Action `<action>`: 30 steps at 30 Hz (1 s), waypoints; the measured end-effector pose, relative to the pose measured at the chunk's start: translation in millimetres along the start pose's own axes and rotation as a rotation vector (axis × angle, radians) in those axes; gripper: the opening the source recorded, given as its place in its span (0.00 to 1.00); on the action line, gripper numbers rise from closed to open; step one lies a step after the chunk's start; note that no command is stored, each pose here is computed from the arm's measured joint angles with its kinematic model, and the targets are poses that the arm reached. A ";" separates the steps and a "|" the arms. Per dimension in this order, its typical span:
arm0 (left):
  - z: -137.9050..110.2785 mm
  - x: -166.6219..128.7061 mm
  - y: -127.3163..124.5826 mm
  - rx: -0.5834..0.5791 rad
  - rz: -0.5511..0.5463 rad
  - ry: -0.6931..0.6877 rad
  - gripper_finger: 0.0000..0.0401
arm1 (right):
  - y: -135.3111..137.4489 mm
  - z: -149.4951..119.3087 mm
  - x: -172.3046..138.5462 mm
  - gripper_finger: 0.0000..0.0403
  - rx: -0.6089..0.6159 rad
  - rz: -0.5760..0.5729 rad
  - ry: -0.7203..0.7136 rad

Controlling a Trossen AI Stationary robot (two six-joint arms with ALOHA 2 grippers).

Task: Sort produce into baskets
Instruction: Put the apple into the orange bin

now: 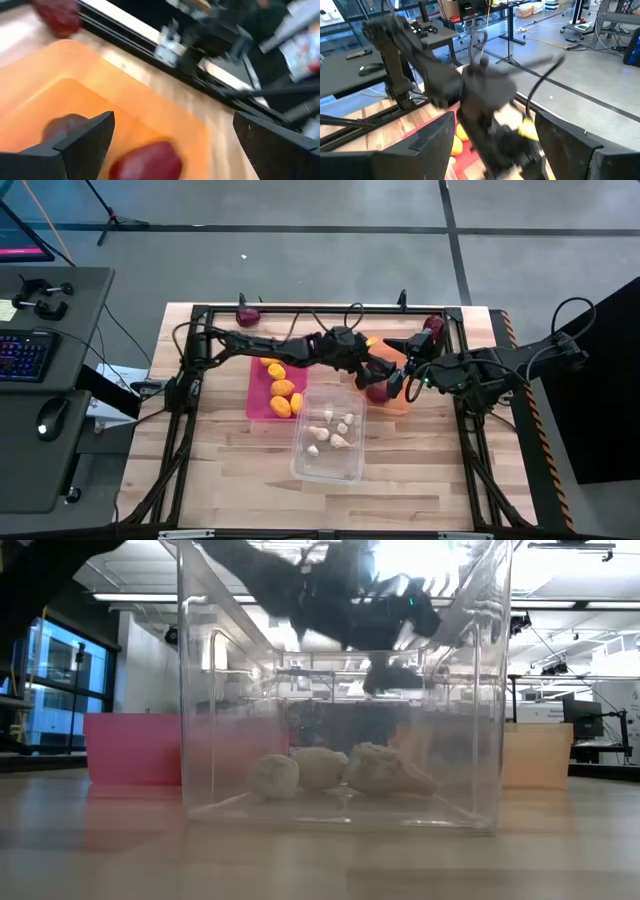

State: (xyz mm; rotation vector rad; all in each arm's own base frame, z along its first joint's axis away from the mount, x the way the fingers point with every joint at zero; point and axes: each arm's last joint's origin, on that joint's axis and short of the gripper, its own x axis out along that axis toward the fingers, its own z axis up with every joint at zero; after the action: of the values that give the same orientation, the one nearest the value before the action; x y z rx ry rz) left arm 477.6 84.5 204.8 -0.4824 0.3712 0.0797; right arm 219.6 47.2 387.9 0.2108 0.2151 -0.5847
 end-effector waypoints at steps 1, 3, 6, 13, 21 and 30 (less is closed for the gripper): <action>6.4 -5.3 -1.4 0.011 -0.017 0.029 0.98 | -0.2 -0.4 0.0 0.66 -0.004 -0.002 0.003; 22.2 -20.2 -2.6 0.029 -0.042 0.072 0.98 | -0.6 -1.2 0.0 0.66 -0.011 -0.005 0.009; 41.1 -54.9 -2.9 0.038 -0.026 0.164 0.98 | -2.0 -2.2 -0.1 0.66 -0.024 -0.034 0.008; 74.4 -163.2 -22.0 0.237 0.209 0.279 0.98 | -11.7 -3.9 3.5 0.66 -0.045 -0.168 -0.004; 31.6 -246.8 37.0 0.111 0.744 0.211 0.98 | -34.0 -4.1 18.3 0.66 0.066 -0.286 0.035; 0.3 -298.9 162.3 -0.197 0.920 0.271 0.98 | -59.1 7.4 36.3 0.66 0.266 -0.392 -0.024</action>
State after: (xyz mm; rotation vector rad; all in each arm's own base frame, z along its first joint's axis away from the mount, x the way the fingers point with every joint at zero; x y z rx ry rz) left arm 173.5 231.7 243.5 -0.4849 0.8363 0.9568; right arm 216.6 -21.8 377.5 0.4238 0.1554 -1.0060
